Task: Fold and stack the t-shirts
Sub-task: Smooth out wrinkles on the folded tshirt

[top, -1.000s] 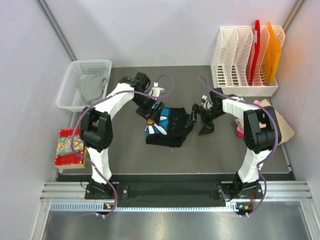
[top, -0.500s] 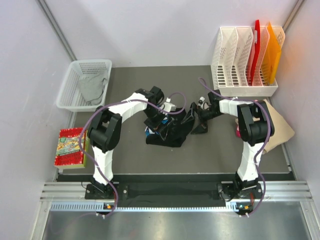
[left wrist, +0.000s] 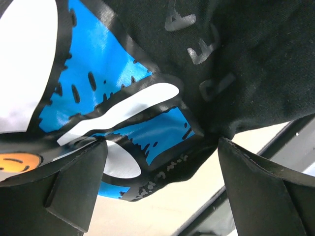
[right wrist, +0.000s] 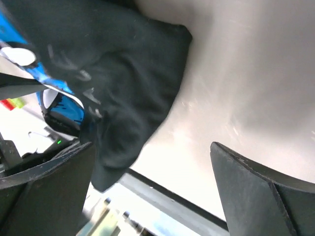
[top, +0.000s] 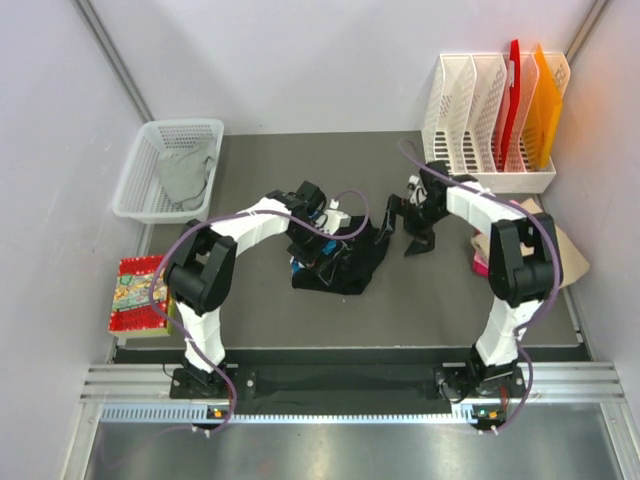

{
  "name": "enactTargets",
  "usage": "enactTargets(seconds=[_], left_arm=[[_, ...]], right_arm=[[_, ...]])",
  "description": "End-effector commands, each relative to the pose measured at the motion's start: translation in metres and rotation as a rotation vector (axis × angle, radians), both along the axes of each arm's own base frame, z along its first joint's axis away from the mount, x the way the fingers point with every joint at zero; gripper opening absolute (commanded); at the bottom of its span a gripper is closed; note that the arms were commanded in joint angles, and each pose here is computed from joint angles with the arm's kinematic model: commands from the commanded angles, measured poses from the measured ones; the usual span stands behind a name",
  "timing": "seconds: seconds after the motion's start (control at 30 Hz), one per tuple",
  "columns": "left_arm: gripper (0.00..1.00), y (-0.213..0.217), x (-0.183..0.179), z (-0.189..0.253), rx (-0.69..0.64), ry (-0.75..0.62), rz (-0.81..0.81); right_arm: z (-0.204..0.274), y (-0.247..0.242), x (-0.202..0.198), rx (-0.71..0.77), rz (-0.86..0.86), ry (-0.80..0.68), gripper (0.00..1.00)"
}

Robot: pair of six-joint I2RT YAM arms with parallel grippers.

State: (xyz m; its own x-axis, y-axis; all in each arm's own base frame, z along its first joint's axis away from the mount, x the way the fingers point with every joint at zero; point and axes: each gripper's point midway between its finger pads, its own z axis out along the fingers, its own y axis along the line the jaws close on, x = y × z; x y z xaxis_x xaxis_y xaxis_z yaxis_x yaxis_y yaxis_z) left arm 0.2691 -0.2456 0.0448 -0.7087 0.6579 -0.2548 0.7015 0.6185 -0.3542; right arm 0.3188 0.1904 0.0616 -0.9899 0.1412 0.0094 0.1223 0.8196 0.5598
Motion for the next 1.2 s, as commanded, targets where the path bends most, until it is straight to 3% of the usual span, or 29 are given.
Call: enactTargets(seconds=[0.0,0.13,0.23,0.4,0.57,0.73,1.0,1.17], left_arm=[[0.99,-0.001,-0.014,-0.015,-0.022,0.028,0.061],[0.99,-0.001,-0.010,-0.003,-0.042,0.029,0.082],[0.99,0.002,0.015,0.035,-0.106,-0.034,0.128],[0.99,0.025,0.075,0.122,-0.181,-0.255,0.208],[0.99,0.050,0.096,0.163,-0.199,-0.398,0.275],[0.99,0.065,0.095,0.153,-0.175,-0.394,0.315],[0.99,0.077,0.087,0.138,-0.151,-0.359,0.348],[0.99,0.079,0.088,0.145,-0.149,-0.369,0.350]], right_arm=[[0.063,-0.025,0.007,-0.112,-0.002,-0.164,1.00],[0.098,0.004,0.012,0.078,-0.002,-0.211,1.00],[0.105,0.023,0.011,0.179,-0.001,-0.201,1.00],[0.109,0.058,-0.004,0.328,0.045,-0.142,1.00],[0.108,0.095,-0.023,0.412,0.139,-0.084,1.00],[0.095,0.120,-0.048,0.485,0.201,-0.003,1.00],[0.024,0.101,-0.102,0.397,0.221,0.160,1.00],[-0.024,0.086,-0.114,0.320,0.237,0.214,1.00]])
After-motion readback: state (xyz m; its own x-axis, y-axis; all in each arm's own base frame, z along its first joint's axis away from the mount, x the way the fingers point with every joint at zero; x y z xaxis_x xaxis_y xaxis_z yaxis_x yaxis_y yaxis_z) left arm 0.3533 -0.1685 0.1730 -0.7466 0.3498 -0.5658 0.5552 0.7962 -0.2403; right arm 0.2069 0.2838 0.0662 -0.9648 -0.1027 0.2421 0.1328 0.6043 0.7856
